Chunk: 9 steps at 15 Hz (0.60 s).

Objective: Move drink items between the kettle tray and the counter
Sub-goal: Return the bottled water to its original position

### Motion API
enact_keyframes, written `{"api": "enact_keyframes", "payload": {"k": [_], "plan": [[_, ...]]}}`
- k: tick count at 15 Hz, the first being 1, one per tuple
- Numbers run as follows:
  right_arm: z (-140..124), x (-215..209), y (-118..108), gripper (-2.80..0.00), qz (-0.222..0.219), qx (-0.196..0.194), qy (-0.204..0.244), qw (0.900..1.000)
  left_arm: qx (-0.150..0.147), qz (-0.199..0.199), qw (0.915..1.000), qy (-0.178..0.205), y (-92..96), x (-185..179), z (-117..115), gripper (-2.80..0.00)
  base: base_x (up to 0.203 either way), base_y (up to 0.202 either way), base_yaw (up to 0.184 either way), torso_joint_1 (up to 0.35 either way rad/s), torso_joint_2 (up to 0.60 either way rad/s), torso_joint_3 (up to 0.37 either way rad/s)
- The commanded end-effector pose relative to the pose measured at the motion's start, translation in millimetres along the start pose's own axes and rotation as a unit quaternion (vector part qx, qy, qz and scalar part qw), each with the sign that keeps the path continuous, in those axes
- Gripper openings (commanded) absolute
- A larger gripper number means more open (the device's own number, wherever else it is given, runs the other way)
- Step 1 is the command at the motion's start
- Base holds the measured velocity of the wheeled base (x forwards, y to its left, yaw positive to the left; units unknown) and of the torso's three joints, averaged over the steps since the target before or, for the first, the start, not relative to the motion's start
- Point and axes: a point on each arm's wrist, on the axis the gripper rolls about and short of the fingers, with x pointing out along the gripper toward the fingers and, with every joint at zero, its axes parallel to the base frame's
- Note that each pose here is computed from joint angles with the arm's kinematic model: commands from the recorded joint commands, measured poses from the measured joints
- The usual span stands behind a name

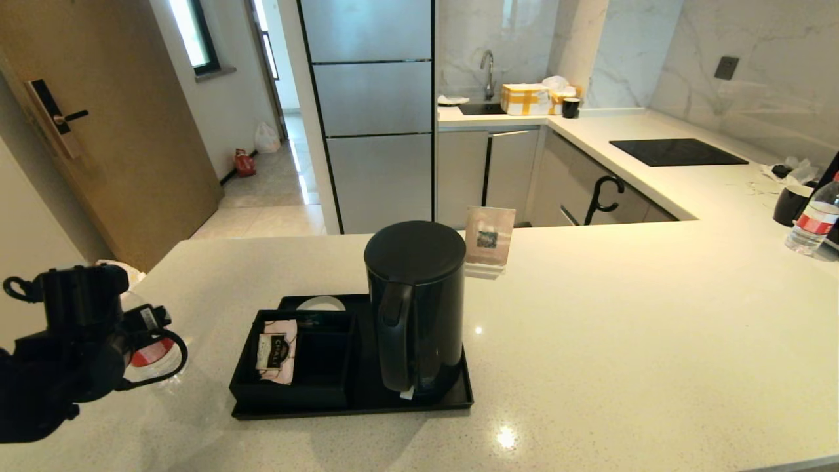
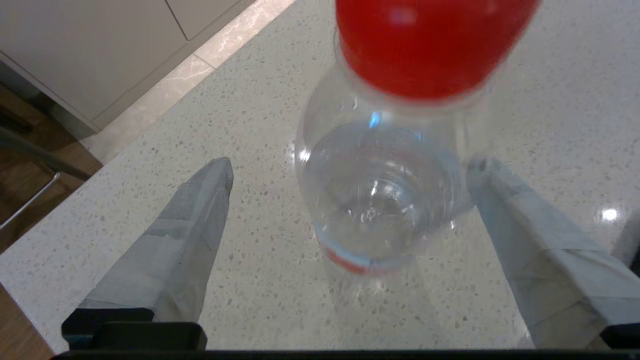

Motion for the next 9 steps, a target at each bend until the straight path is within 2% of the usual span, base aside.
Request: {"api": "enact_keyframes", "payload": {"k": [1,9], "plan": [[0,0,0,-2.8,0.0,0.0,0.0,1.0,0.0,0.003,1.0,0.0,-3.3,6,-1,0.0,0.0,0.0,0.0,0.0,0.0,0.0],[0,0,0,-2.8,0.0,0.0,0.0,1.0,0.025,0.001,0.9995,-0.02,-15.2,32,-12,0.0,0.0,0.0,0.0,0.0,0.0,0.0]]}}
